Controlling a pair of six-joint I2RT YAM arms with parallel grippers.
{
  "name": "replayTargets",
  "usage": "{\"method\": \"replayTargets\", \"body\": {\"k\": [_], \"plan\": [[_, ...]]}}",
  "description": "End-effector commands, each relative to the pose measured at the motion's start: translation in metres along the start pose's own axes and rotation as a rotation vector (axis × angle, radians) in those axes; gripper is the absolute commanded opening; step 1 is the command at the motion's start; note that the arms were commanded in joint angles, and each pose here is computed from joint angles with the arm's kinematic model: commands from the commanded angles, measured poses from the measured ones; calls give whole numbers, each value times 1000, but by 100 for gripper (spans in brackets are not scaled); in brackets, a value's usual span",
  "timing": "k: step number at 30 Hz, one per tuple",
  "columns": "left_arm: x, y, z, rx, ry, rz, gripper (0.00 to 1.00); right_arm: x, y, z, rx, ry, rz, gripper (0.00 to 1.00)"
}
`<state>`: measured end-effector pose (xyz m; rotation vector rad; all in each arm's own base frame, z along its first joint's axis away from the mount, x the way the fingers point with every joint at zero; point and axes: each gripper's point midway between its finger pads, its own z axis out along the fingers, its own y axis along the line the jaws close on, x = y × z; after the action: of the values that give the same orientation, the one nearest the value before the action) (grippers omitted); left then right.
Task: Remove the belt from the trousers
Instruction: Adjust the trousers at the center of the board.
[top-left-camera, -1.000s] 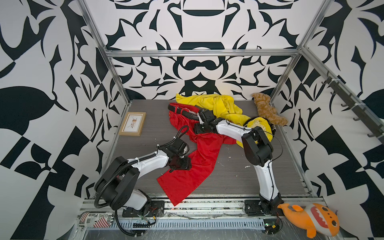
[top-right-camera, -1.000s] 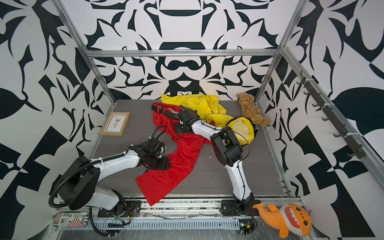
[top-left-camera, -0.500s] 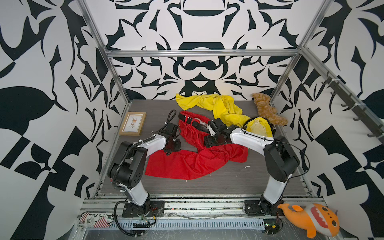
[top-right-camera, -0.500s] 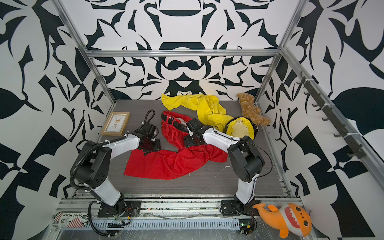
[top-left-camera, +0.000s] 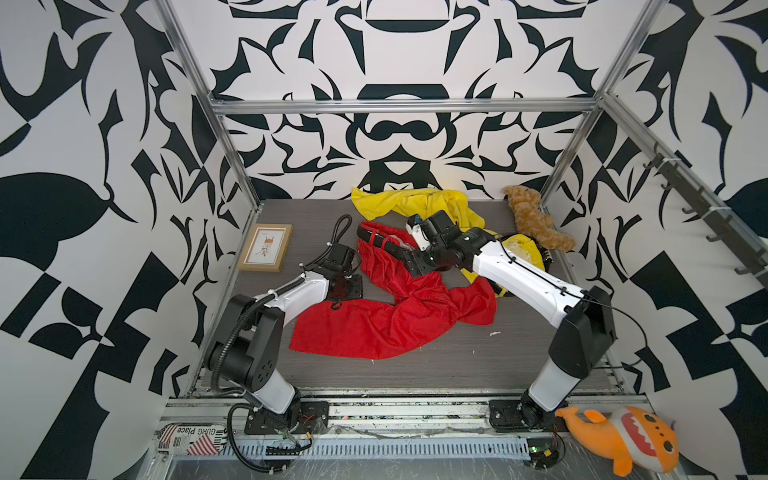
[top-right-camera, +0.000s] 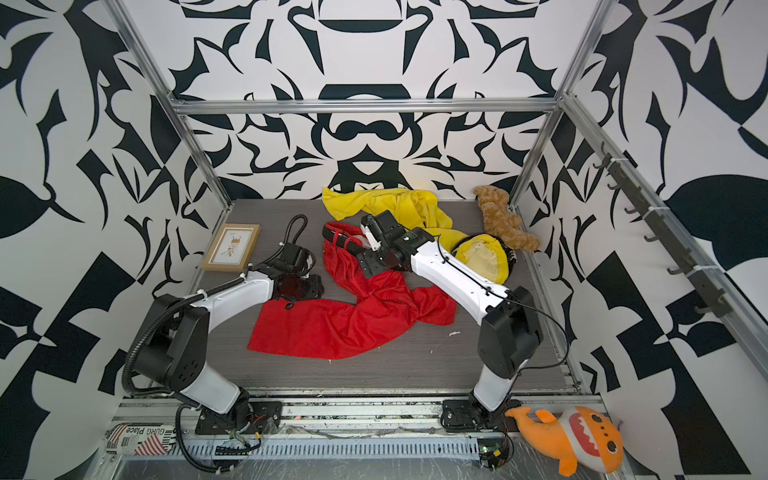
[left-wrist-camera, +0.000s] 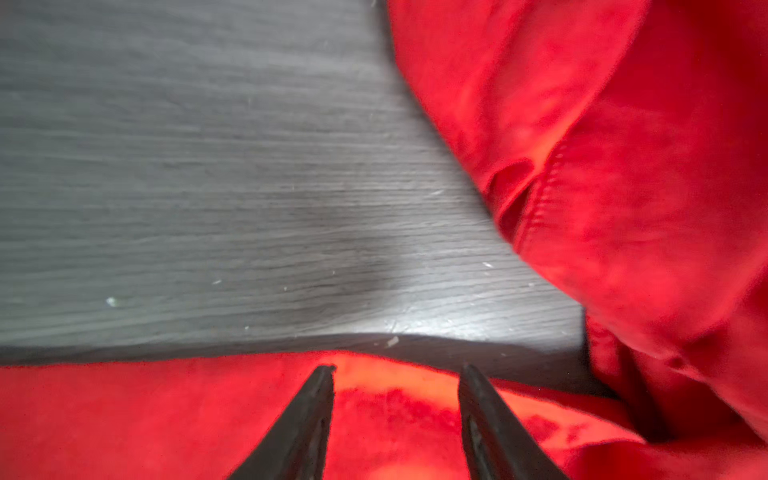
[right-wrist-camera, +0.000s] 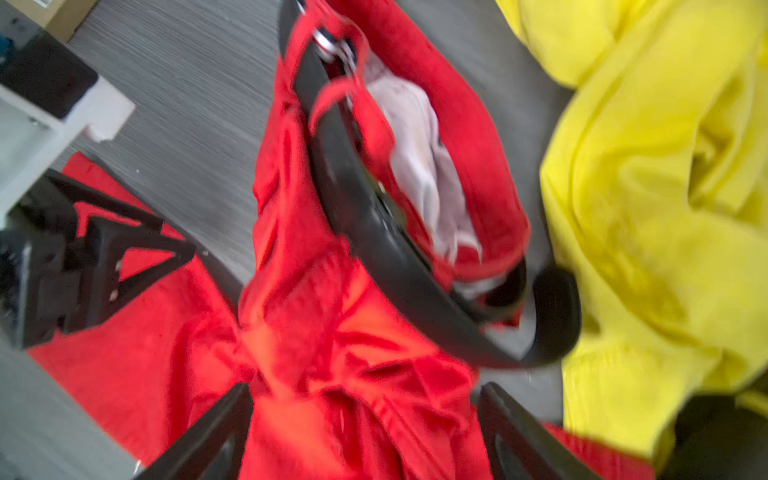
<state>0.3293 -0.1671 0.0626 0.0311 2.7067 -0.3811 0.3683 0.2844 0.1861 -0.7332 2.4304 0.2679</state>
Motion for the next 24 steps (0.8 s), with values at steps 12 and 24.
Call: {"method": "replayTargets", "body": {"k": [12, 24], "plan": [[-12, -27, -37, 102, -77, 11, 61, -25, -5, 85, 147, -69, -554, 87], [-24, -48, -31, 135, -88, 27, 63, -24, -8, 32, -27, -128, -551, 89]]}}
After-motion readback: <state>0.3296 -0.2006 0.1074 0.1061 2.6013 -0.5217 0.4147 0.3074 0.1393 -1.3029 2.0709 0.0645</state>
